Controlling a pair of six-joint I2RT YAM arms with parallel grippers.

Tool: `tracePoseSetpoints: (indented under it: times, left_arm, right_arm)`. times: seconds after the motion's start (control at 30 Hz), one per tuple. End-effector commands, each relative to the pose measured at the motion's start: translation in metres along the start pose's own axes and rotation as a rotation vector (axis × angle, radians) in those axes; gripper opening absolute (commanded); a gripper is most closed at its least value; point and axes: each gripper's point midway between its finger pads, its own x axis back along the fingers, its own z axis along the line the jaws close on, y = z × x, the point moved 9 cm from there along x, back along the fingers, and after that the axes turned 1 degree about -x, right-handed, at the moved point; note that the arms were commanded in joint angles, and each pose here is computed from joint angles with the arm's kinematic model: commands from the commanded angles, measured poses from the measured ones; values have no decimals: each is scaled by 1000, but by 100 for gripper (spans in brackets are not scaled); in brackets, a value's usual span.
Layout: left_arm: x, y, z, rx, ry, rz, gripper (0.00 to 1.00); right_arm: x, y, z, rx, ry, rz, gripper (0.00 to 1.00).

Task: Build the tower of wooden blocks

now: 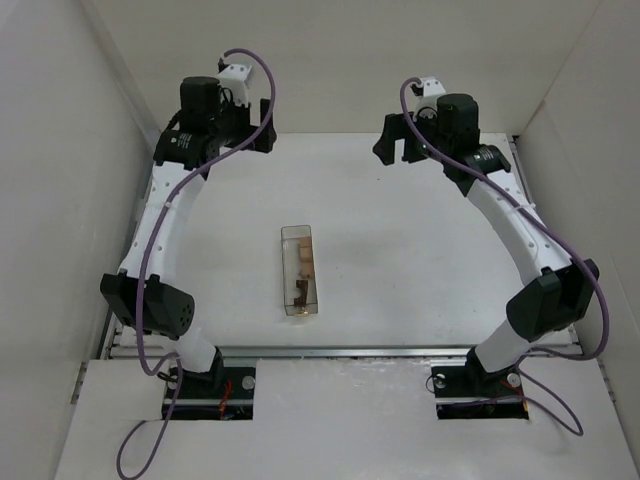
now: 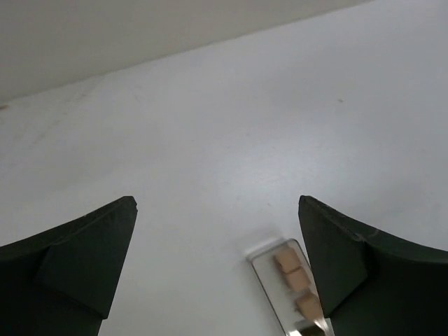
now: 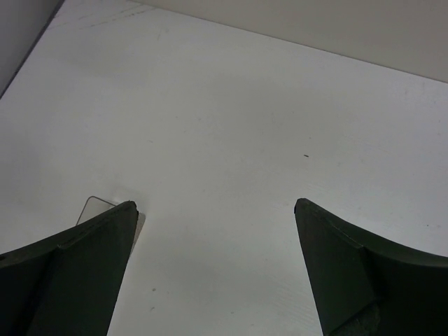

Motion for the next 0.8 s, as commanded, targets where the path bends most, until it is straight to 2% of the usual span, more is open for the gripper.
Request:
tracePoseSetpoints:
  times: [0.0,0.07,0.1,0.13,0.2,0.3,0.33,0.43,0.53,0.7,0.77]
  left_arm:
    - [-3,-40,-31,141,-387,158,100]
    - [-16,-63,-29,162,-377,221,96]
    - [-25,-84,-30,184,-334,289,84]
    - [-28,-92,-27,186,-301,312,78]
    - [-37,-110,-35,150,-222,356,75]
    - [-44,-131,-33,109,-124,397,71]
    - [-47,-147,-35,100,-97,445,70]
    - [-53,-161,-36,87,-143,491,58]
    - [-60,-173,-51,60,-194,524,58]
    - [-71,-207,-59,4,-143,633,56]
    - [-74,-219,-60,-8,-124,679,50]
  right_arm:
    - [23,14,7,-8,22,-71,99]
    - [28,7,5,-35,-9,-56,99]
    - [29,3,3,-64,-43,-53,99]
    - [30,1,3,-82,-53,-56,99]
    - [24,-25,2,-110,-26,-19,99]
    - [22,-41,2,-145,-16,-10,99]
    - [20,-46,1,-183,-28,-4,99]
    - [27,-56,2,-202,-32,11,99]
    - [36,-65,-1,-189,-74,2,99]
    - [42,-66,-6,-186,-134,-32,99]
    - [41,-69,-7,-187,-136,-23,99]
